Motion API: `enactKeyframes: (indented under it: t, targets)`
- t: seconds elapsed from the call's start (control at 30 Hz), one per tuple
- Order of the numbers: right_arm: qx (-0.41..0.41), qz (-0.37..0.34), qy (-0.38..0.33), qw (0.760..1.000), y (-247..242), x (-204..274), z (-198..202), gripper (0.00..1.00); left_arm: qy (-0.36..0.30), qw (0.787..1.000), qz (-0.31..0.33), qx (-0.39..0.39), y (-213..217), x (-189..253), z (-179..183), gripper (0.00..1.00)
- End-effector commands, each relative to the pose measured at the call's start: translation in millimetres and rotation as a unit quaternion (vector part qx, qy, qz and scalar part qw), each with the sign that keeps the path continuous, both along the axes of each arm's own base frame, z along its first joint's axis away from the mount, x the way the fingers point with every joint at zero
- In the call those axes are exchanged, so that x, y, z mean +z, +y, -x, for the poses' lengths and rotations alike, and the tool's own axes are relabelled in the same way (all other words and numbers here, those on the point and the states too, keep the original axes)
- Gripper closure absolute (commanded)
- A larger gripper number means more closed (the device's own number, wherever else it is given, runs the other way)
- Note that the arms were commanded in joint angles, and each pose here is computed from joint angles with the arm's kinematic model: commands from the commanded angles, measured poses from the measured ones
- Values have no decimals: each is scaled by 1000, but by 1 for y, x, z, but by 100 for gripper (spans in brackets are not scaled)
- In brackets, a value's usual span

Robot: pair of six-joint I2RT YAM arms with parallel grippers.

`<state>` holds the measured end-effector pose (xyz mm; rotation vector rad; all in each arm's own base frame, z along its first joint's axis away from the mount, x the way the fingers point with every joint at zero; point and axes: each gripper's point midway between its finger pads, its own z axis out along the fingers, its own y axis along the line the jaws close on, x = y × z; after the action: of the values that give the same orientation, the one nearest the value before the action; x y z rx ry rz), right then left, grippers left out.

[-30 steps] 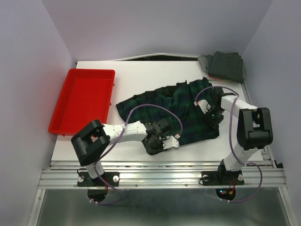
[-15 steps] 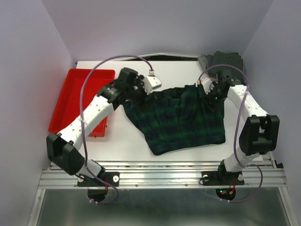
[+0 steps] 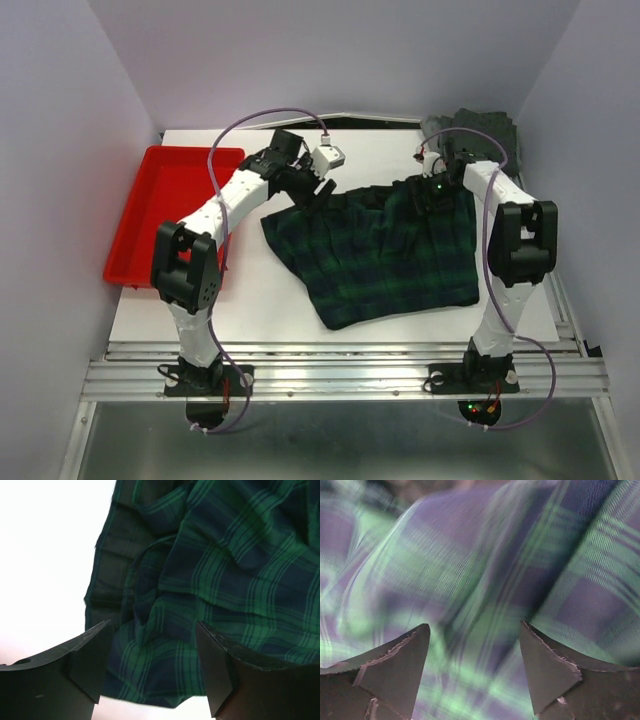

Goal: Fold and stack the skirts
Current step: Flatten the skirt out

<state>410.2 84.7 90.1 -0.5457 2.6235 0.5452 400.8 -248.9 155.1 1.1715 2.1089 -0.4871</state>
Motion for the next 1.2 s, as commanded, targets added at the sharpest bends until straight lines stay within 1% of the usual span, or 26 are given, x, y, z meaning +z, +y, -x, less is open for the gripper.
enactKeyframes:
  t: [0.0,0.03,0.07,0.1,0.17,0.2,0.23,0.3,0.33,0.4,0.43,0.53,0.57,0.67,0.7,0.73,0.77,0.8,0.87,0.93,0.97,1.0,1.03,1.1,1.13,1.17]
  targets:
    - [-64,-66,-9,996,21,1,-35,22,-26,998,53,-20,-34,25,4,26]
    - [-81,-78,-9,994,24,2,-40,22,-31,998,53,-29,-44,19,11,27]
    - [-88,-84,-23,992,25,0,-50,28,-34,998,44,-26,-46,12,15,28]
    - [-95,-83,-27,992,24,-2,-54,35,-19,999,28,-29,-46,-7,25,32]
    - [-101,-66,-37,992,28,-7,-60,60,-15,999,12,-37,-58,-25,40,34]
    - [-113,-37,-50,992,21,-10,-66,93,3,1000,-2,-31,-55,-43,48,39]
    - [-122,-22,-58,991,15,-10,-68,99,12,999,-5,-32,-56,-52,54,42]
    - [-120,-4,-75,990,18,-10,-64,99,31,999,-19,-35,-60,-72,66,49]
    - [-131,5,-105,986,12,10,-64,99,40,998,-33,-32,-55,-84,72,60]
    - [-131,7,-130,983,8,13,-53,99,51,997,-57,-32,-52,-102,82,71]
    - [-132,9,-154,979,5,30,-49,99,63,995,-70,-33,-46,-114,90,84]
    - [-96,42,-141,984,5,16,-24,99,92,991,-91,-44,-37,-137,113,99]
    - [-73,58,-134,987,6,8,-18,99,99,989,-93,-52,-36,-139,120,100]
    - [-14,74,-88,993,8,-20,11,99,113,984,-60,-123,-47,-121,149,97]
    - [-2,79,-92,993,7,-25,13,99,98,982,-19,-158,-58,-93,157,94]
    - [16,81,-82,993,10,-38,26,99,85,981,-1,-172,-63,-74,158,88]
    - [38,87,-95,991,13,-42,27,99,67,981,16,-184,-67,-56,156,85]
    - [45,92,-93,990,11,-48,32,99,35,981,35,-187,-71,-29,152,72]
    - [57,106,-79,990,9,-66,47,99,-19,983,63,-170,-81,11,130,60]
    - [64,112,-96,987,10,-70,46,99,-44,988,80,-128,-78,34,100,47]
    - [67,117,-102,986,11,-72,47,99,-60,987,103,-110,-83,57,82,46]
    - [63,120,-119,984,10,-74,46,99,-55,989,104,-86,-78,53,60,43]
    - [60,123,-136,981,8,-76,45,99,-67,988,116,-71,-81,70,44,42]
    - [57,121,-171,976,11,-67,41,99,-70,991,101,-50,-84,61,13,41]
    - [54,122,-177,975,10,-70,40,99,-54,994,86,-48,-84,42,10,40]
    - [49,118,-193,973,11,-62,37,99,-60,993,84,-51,-89,47,2,40]
